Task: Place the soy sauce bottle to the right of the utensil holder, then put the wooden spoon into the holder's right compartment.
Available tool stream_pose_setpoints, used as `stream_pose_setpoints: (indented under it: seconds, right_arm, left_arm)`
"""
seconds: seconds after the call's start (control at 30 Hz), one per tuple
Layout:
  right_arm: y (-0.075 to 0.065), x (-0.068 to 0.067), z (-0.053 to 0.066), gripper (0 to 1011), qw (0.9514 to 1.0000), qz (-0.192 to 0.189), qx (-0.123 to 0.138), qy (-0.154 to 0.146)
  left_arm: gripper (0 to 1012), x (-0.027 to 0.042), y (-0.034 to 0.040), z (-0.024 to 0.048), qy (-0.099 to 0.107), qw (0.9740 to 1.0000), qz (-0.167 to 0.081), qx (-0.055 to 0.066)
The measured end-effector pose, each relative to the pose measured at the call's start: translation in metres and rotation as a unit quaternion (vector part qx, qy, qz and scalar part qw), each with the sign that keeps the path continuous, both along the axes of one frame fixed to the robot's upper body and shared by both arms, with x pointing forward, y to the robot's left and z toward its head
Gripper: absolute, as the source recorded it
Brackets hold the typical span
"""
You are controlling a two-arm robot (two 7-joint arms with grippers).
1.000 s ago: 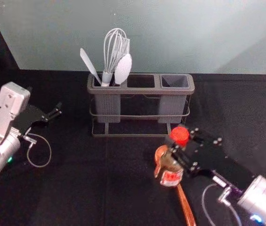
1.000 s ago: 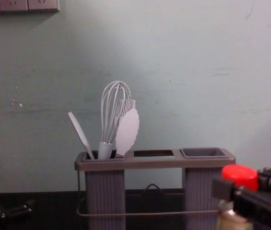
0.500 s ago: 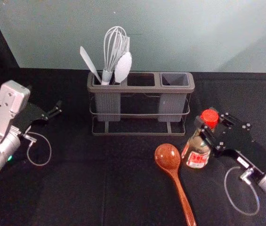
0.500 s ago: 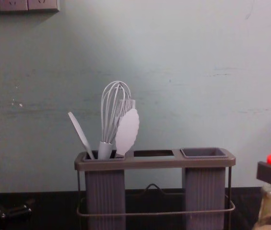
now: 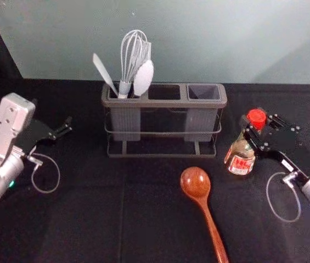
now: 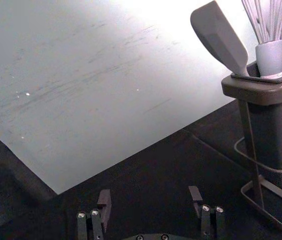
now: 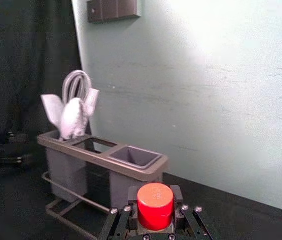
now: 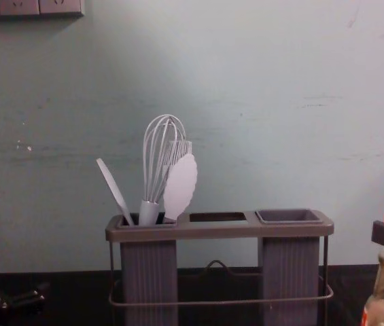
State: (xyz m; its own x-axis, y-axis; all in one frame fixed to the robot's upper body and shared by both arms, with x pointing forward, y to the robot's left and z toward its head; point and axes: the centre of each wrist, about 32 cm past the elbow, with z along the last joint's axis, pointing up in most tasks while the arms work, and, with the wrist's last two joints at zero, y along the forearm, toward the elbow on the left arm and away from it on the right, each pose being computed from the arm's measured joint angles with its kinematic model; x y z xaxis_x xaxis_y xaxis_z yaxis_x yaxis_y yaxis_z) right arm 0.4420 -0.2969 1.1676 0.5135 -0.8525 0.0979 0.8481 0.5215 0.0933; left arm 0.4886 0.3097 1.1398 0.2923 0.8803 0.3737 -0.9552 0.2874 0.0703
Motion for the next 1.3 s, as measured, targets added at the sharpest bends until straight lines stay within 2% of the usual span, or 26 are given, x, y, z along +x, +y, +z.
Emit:
stream_pose_setpoints:
  seconds: [0.03,0.43,0.67,1.3]
  right_arm:
    - [0.0,0.0,0.0,382,1.0,0.0,0.0,0.0]
    - [0.002,0.037,-0.009,383,0.9996,-0.023,0.002,0.017]
    - [0.004,0.051,-0.012,383,0.9993,-0.029,0.007,0.023]
    - [0.008,0.069,-0.008,382,0.9991,-0.03,0.017,0.024]
  left_arm:
    - [1011,0.0,0.0,0.0,0.0,1.0,0.0,0.0]
    - [1011,0.0,0.0,0.0,0.0,1.0,0.0,0.0]
    - [1011,0.0,0.0,0.0,0.0,1.0,0.0,0.0]
    - [1011,0.0,0.0,0.0,0.0,1.0,0.0,0.0]
